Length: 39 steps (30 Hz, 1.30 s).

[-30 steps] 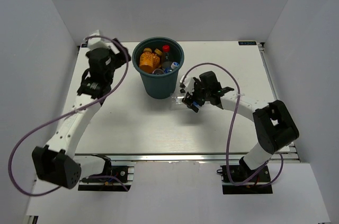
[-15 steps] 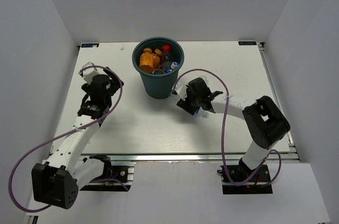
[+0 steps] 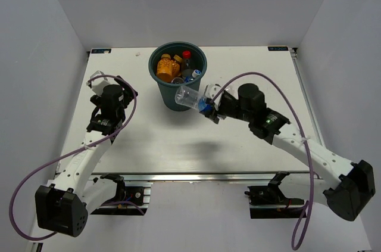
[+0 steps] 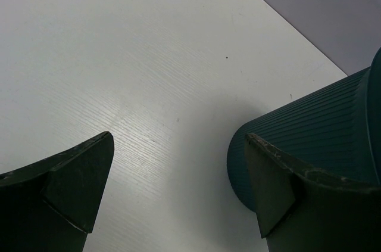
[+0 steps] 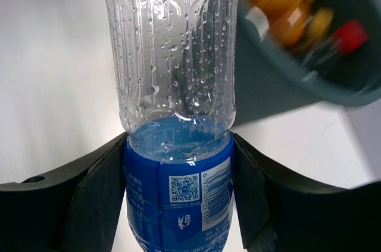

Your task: Put the plastic bottles in the bin

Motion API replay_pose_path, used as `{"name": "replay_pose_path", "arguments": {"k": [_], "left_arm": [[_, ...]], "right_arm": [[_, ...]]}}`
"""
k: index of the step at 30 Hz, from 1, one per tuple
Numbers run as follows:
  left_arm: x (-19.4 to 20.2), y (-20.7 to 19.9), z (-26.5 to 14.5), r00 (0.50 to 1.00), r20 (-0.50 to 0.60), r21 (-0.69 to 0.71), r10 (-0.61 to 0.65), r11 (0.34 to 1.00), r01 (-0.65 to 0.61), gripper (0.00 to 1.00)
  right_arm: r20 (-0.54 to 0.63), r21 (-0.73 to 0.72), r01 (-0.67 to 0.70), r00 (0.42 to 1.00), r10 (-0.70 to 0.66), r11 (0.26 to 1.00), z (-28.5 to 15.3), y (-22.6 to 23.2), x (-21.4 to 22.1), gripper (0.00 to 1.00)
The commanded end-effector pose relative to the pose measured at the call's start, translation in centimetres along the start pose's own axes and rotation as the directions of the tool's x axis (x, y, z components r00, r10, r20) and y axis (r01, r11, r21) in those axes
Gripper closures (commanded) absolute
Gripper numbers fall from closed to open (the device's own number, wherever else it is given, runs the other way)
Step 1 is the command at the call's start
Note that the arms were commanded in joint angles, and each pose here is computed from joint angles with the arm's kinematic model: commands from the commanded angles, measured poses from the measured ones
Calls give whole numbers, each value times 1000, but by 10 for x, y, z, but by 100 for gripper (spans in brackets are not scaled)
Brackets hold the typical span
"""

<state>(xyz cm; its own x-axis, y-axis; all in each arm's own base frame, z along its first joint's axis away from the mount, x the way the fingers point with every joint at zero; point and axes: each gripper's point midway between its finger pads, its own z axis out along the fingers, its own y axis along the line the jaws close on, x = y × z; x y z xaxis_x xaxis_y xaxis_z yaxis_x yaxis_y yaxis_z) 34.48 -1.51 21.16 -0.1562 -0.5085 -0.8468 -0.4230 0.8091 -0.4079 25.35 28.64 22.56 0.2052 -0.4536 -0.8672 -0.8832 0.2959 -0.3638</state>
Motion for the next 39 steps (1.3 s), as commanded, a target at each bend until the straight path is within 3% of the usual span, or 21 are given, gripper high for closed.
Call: {"name": "replay_pose_path", "arguments": {"k": [1,3,6,7,10,11,16,18,25,33,37,39], "left_arm": [[-1,3,1,1000,8,-7,-3,1000,3,2],[-1,3,1,1000,9,-2,0,1000,0,2],[-2,5,-1,1000,14,-4,13,1000,-13,2],[-2,6,-2,1000,15,-7,18,1000,-18,2],[-2,10,-3,1000,22,-17,21,1000,-20,2],[-3,11,-3,1000,24,-18,20,1000,-20,2],[-5,15,-4,999,26,-36,26,999,-25,2],[-5,17,-4,999,29,-42,27,999,-26,2],[-7,20,-6,999,32,-56,33,998,-32,2],[-9,21,-7,999,42,-57,30,998,-28,2],[-8,18,-6,999,36,-45,29,999,-28,2],[-6,17,-5,999,30,-39,30,999,-28,2]], "right_arm": [[236,82,120,962,-136,989,-15,-30,-86,41],[246,168,182,944,-220,969,-15,-58,-114,44],[152,270,364,898,-413,891,-1,-99,-132,39],[89,266,403,894,-438,876,6,-109,-129,39],[-43,209,576,813,-581,791,28,-136,-135,38],[-65,188,639,766,-640,746,33,-142,-138,36],[-115,110,716,698,-707,689,70,-162,-141,27],[-135,54,722,689,-712,689,85,-161,-126,25],[-144,63,733,679,-720,678,96,-164,-119,11],[-103,55,726,687,-719,686,88,-152,-120,11],[-107,90,729,685,-721,679,88,-156,-121,11],[-95,157,699,714,-694,698,90,-164,-131,11]]}}
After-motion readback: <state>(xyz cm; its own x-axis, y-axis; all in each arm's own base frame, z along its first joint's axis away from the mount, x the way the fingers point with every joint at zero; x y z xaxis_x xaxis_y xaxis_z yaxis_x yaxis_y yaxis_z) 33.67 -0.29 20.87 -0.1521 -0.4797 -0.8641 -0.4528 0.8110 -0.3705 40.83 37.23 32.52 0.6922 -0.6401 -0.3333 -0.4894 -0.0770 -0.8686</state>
